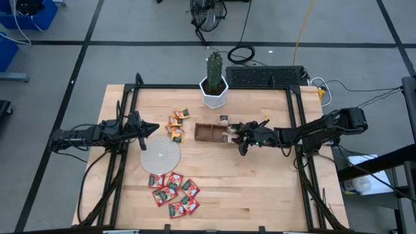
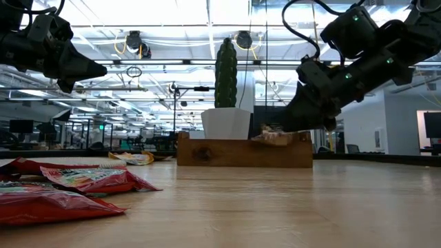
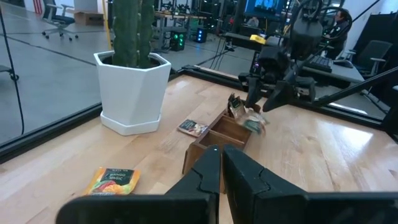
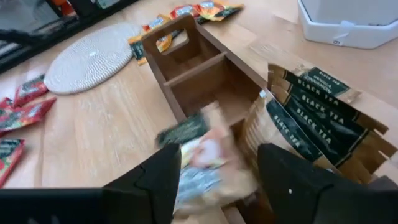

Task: Pick & Place Tea
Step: Put the brown tea bag into the right section of the wooden organizer

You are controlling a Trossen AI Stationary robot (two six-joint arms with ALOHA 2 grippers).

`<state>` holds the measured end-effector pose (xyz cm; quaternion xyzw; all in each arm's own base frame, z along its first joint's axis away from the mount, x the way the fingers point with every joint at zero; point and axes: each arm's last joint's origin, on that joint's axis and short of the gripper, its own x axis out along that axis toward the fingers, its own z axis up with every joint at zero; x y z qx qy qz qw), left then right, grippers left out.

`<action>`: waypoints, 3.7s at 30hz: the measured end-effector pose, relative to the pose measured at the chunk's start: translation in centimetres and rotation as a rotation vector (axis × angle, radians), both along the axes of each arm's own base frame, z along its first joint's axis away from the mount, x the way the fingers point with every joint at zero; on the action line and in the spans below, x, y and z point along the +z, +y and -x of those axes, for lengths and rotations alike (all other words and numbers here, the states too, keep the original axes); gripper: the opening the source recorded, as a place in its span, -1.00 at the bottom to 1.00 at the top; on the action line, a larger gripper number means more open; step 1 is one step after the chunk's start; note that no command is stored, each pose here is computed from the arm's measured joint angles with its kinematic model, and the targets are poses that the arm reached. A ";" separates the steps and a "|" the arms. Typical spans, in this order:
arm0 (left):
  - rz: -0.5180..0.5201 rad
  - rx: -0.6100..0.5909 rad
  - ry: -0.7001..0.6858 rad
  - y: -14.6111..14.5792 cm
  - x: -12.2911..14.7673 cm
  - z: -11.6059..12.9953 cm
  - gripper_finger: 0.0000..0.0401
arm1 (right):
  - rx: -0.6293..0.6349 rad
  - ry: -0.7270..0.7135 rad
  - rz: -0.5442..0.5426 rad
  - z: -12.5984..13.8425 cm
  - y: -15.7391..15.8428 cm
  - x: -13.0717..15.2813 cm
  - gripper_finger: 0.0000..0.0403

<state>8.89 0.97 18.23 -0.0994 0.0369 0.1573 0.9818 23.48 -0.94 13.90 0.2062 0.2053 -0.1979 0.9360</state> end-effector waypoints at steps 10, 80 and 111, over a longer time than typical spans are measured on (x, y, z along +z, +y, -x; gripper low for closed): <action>0.000 0.000 0.000 0.0 0.0 0.0 -0.89 | 0.111 -0.060 0.028 -0.7 0.7 1.0 -0.07; 0.000 0.000 0.000 0.0 0.0 0.0 -0.89 | 0.221 -0.186 0.407 2.1 3.0 4.1 -1.00; 0.000 0.001 0.000 0.0 0.0 0.0 -0.89 | 0.350 -0.251 0.319 1.0 -1.5 -0.8 -1.00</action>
